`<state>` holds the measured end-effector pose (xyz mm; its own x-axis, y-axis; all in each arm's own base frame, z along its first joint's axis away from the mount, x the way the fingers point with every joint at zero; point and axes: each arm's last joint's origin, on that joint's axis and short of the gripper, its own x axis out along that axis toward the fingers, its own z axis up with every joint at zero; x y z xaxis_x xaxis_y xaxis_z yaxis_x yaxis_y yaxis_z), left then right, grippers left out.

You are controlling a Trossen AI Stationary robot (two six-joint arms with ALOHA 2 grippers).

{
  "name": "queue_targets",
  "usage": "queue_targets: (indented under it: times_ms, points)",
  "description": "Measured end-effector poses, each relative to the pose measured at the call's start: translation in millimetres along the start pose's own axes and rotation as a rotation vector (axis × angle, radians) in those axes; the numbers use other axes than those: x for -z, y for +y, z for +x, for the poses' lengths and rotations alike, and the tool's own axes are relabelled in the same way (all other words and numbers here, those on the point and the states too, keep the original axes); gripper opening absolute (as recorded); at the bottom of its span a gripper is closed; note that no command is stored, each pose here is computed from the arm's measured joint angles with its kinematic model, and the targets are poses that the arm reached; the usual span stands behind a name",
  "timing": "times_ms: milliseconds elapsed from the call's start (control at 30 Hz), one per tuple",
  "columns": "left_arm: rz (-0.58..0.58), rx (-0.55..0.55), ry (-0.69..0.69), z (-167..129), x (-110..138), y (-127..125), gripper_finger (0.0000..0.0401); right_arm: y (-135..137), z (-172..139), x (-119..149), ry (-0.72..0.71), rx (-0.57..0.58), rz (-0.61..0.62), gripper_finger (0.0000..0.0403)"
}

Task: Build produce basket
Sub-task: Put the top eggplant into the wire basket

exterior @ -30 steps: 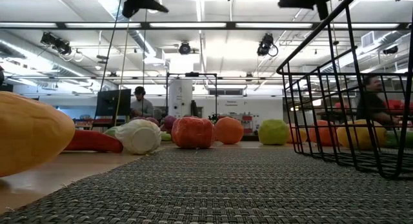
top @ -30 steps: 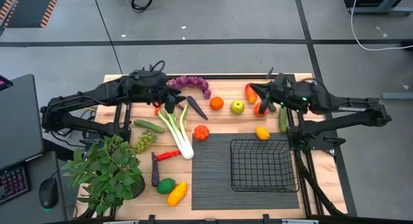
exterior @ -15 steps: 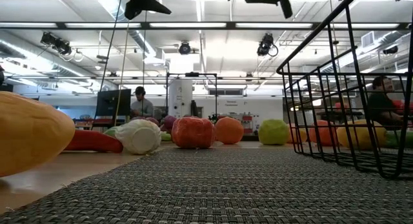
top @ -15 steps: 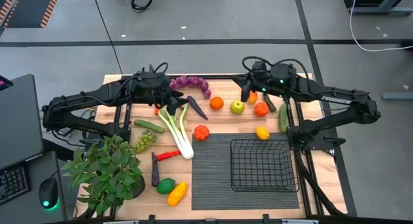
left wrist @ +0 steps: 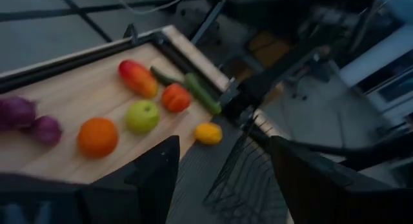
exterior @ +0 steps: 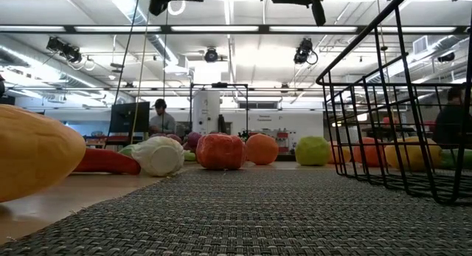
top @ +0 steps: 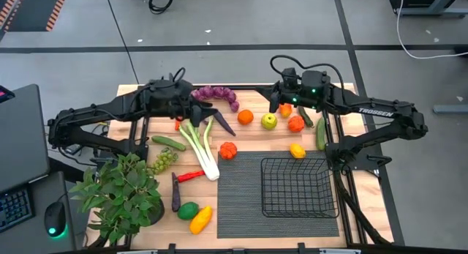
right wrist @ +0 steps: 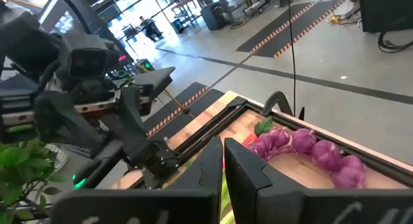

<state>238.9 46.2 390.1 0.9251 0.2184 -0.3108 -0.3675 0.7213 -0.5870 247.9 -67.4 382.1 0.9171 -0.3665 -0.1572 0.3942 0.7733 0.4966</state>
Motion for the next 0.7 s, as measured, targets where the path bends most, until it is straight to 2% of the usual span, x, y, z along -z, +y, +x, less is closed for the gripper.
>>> queue_targets:
  times_ms: [200,367,600,700]
  points:
    - [-0.044,0.03,-0.035,-0.1,-3.4,-2.8,0.0247,0.2,0.0,-0.2,0.0,-0.005,0.016,0.0023]
    - [-0.045,0.029,-0.033,-0.1,-3.3,-2.8,0.0245,2.8,-0.1,0.7,0.046,-0.083,0.087,0.0023]
    - [-0.063,0.027,-0.032,-0.1,-3.1,-2.6,0.0244,4.6,-0.3,-2.2,0.017,-0.104,0.089,0.0023]
    - [-0.062,0.027,-0.032,-0.1,-3.1,-2.6,0.0244,4.6,-0.6,0.8,0.071,-0.137,0.082,0.0023]
